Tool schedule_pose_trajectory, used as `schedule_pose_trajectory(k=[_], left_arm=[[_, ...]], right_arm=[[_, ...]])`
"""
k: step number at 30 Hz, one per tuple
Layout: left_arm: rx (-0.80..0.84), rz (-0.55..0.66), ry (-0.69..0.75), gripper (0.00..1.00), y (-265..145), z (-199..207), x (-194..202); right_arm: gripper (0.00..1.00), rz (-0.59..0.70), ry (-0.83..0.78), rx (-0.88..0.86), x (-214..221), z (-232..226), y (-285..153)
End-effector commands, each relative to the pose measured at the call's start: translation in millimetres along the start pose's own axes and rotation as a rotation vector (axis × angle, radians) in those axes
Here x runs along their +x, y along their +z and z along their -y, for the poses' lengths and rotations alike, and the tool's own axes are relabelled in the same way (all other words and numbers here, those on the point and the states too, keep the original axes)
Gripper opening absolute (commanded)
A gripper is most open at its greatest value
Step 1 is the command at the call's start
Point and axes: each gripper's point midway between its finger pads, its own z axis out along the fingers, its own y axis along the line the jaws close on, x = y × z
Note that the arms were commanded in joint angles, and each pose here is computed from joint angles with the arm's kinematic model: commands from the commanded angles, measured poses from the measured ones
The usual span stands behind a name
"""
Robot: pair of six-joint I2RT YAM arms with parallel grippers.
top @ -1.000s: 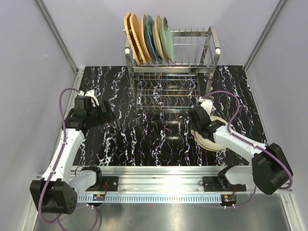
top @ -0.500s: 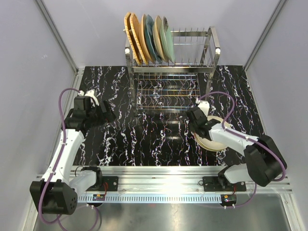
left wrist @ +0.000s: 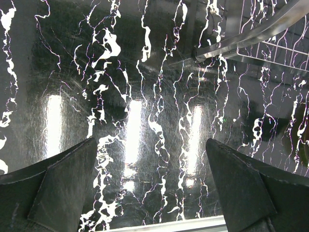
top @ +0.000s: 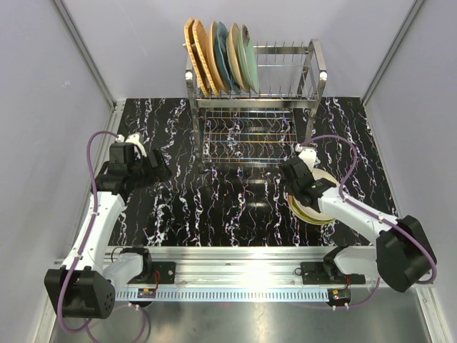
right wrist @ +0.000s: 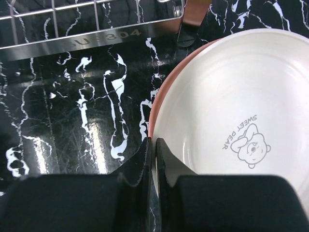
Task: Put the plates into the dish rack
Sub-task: Grab a plate with the right arm
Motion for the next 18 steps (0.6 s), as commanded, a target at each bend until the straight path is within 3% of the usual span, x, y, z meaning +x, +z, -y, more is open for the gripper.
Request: schedule_pose_trajectory(k=[1, 7, 11, 18], left_arm=[[0.035, 0.066, 0.016, 0.99, -6, 7, -16], [0.065, 0.064, 0.022, 0.99, -8, 12, -15], [0.097, 0.061, 0.023, 0.99, -9, 18, -14], [0.2, 0.088, 0.046, 0.99, -14, 35, -13]], right_arm=[[0.0, 0.053, 0.054, -0.041, -25, -6, -18], [0.0, 0.097, 0.091, -0.123, -43, -9, -48], [0.0, 0.176, 0.081, -0.318, -63, -28, -84], [0.0, 0.203, 0.039, -0.575, -62, -56, -120]])
